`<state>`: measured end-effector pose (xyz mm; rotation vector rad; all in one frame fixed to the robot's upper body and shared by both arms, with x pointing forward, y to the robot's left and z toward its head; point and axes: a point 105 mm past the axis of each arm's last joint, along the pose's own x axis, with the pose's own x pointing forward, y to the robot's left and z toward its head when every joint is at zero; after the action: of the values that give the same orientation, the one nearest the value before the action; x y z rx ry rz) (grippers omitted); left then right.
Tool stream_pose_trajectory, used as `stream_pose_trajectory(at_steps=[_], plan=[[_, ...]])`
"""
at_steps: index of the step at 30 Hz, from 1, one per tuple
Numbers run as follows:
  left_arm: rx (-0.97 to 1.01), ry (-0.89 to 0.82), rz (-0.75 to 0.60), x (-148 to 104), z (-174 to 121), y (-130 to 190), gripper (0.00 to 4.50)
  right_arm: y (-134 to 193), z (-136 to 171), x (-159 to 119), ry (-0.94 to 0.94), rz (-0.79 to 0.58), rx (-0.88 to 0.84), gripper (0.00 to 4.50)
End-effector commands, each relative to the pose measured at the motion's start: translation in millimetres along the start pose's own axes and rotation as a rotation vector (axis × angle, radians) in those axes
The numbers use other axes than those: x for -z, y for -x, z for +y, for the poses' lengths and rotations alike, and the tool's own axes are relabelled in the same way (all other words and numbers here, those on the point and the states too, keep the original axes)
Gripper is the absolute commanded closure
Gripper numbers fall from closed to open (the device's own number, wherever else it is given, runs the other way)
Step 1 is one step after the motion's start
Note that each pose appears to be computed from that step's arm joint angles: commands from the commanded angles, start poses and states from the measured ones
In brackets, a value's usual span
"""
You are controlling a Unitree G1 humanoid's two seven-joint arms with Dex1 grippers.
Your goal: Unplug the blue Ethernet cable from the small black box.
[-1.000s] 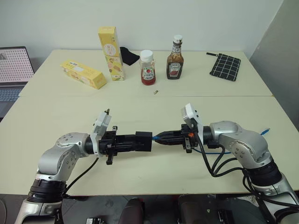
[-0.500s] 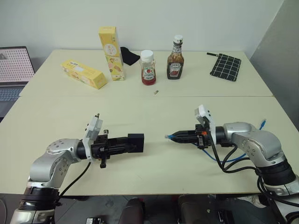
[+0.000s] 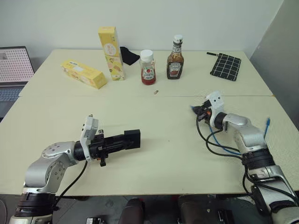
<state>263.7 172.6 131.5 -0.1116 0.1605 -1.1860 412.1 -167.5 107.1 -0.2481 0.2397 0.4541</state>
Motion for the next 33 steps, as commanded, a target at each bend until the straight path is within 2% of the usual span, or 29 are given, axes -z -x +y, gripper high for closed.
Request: stream_pose_trajectory(at_steps=[1, 5, 10, 14, 19, 24, 28, 33], plan=[[-0.059, -0.046, -0.048, -10, 1, -4, 3.72, 0, -1, -16, 0.015, -0.067, -0.001, 3.44], [-0.149, -0.045, -0.054, -9, 10, -4, 3.72, 7, 1, -27, 0.038, -0.101, -0.039, 2.45], [-0.295, -0.023, -0.033, -3, 20, 1, 3.72, 34, 35, -60, 0.153, -0.206, -0.274, 1.18], [-0.448, -0.089, -0.129, -9, 36, 8, 3.72, 59, 84, -77, 0.201, -0.27, -0.523, 1.12], [-0.756, -0.286, -0.16, -9, 74, 25, 3.72, 60, 139, -85, 0.272, -0.296, -0.664, 1.12], [-1.011, -0.378, -0.245, -8, 99, 43, 3.72, 49, 163, -85, 0.323, -0.297, -0.692, 1.12], [-1.104, -0.447, -0.262, -5, 106, 50, 3.72, 47, 172, -88, 0.332, -0.306, -0.724, 1.12], [-1.157, -0.405, -0.255, 12, 114, 53, 3.72, 48, 179, -88, 0.349, -0.31, -0.759, 1.12]])
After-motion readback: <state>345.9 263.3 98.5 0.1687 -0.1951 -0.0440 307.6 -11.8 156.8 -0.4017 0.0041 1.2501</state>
